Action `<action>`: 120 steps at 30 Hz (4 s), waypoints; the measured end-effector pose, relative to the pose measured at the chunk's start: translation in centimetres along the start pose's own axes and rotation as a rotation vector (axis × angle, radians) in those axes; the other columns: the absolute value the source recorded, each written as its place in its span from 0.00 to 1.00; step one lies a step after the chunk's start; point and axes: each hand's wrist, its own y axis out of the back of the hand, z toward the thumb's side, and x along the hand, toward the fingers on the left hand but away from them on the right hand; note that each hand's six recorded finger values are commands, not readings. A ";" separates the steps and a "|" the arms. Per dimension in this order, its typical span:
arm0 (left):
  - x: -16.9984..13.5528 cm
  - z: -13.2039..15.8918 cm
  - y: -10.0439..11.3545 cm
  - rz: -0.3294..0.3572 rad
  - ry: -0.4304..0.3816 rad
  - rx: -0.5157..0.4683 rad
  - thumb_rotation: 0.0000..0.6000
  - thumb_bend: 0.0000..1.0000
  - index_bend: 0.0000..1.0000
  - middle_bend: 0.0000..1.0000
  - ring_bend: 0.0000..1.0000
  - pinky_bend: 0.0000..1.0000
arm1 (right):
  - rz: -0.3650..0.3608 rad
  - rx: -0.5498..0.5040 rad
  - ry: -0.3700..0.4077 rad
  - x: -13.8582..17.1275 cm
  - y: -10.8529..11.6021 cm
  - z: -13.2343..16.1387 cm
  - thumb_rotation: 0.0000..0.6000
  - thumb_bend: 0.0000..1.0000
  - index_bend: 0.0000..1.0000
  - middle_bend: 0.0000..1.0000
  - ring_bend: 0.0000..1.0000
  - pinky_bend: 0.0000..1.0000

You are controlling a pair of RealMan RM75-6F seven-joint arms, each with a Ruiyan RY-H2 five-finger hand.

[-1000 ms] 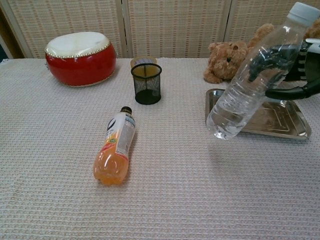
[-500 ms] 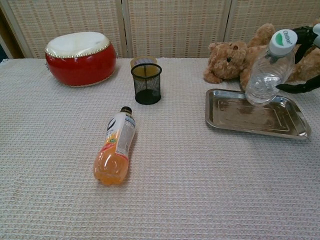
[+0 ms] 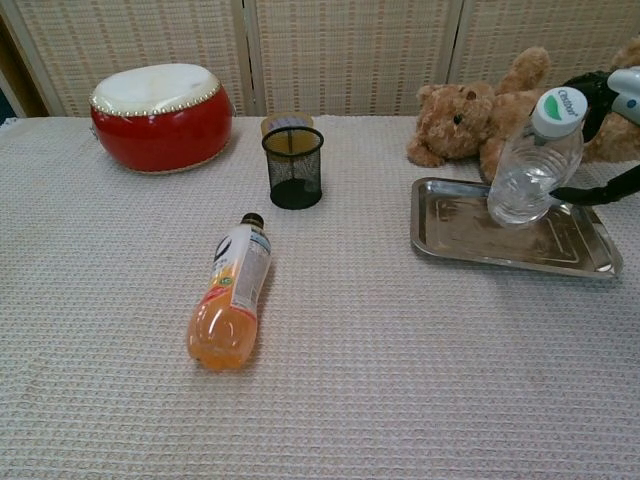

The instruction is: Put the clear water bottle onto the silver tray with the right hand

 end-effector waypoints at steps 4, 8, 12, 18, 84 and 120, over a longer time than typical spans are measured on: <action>0.0 0.0 0.0 0.000 -0.001 0.001 1.00 0.42 0.00 0.05 0.05 0.23 | 0.042 -0.337 0.010 0.1 -0.1 0.0 1.00 0.00 0.71 0.48 0.25 0.42; 0.0 0.0 0.0 -0.001 0.001 -0.003 1.00 0.42 0.00 0.05 0.05 0.23 | 0.061 -0.594 -0.009 0.3 -0.3 -0.4 1.00 0.00 0.71 0.48 0.25 0.43; 0.0 0.0 0.0 -0.002 -0.001 0.000 1.00 0.42 0.00 0.05 0.05 0.23 | 0.067 -0.660 -0.036 0.3 -0.6 -1.0 1.00 0.00 0.70 0.48 0.25 0.44; 0.1 0.0 -0.1 -0.005 0.002 0.000 1.00 0.42 0.00 0.05 0.05 0.23 | 0.063 -0.471 -0.022 -0.1 -0.4 -0.6 1.00 0.00 0.70 0.48 0.25 0.45; 0.4 0.4 -0.8 -0.035 -0.002 0.026 1.00 0.42 0.00 0.05 0.05 0.23 | 0.031 -0.467 -0.233 -1.8 -2.5 -10.8 1.00 0.00 0.36 0.29 0.07 0.46; 0.5 0.3 -1.0 -0.040 0.005 0.028 1.00 0.42 0.00 0.05 0.09 0.24 | 0.045 0.281 -0.288 8.1 -0.3 -4.9 1.00 0.00 0.00 0.00 0.00 0.26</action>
